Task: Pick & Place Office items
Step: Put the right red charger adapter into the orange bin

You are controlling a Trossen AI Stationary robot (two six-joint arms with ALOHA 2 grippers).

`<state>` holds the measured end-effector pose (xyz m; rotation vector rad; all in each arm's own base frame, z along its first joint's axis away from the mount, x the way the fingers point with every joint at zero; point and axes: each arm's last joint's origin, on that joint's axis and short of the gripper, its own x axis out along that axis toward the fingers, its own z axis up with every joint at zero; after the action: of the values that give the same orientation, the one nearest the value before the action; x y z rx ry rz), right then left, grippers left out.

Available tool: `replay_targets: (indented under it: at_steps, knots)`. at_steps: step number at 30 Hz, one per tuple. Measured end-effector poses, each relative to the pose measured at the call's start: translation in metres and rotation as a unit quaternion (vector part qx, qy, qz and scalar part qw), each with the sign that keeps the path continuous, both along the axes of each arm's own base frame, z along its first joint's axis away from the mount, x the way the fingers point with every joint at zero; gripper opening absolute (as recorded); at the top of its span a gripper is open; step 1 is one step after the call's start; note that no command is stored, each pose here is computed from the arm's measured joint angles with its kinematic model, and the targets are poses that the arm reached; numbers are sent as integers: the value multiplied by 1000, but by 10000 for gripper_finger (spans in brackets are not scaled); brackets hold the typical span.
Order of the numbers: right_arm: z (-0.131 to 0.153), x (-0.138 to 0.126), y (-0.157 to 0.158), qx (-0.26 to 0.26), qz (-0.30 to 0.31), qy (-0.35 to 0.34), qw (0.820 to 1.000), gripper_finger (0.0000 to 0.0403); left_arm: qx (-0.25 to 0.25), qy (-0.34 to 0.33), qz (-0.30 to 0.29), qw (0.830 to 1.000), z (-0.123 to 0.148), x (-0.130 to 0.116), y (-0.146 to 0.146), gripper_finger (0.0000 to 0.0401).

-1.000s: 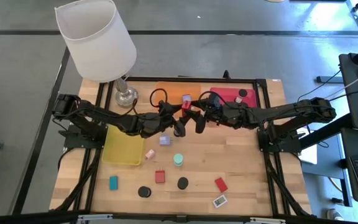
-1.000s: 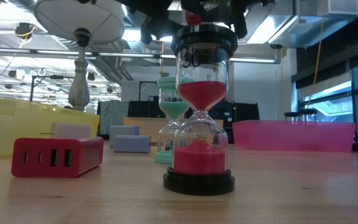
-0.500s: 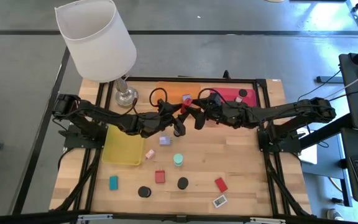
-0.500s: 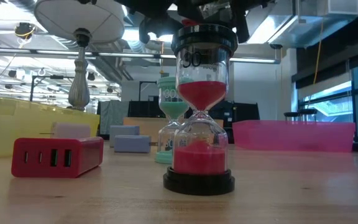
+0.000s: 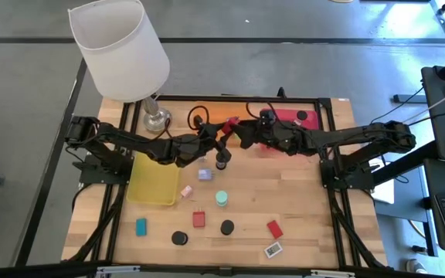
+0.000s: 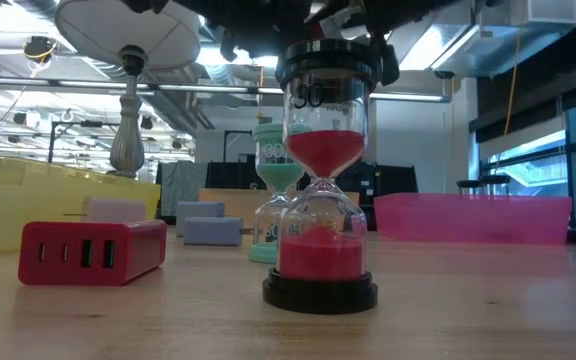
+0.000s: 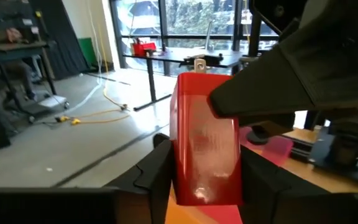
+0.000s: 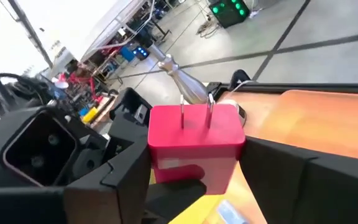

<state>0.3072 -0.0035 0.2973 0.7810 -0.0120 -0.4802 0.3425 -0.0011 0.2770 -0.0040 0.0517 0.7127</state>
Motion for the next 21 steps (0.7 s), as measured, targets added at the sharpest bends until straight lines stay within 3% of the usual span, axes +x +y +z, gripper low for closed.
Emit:
replay_targets:
  at_steps: [10,21]
  knots:
    - [0,0,-10,31,-14,-13,999,232,28,22,5,999,1,0,9,128]
    - [-1,0,-18,25,-12,-7,1000,306,28,20,-10,999,1,1,10,127]
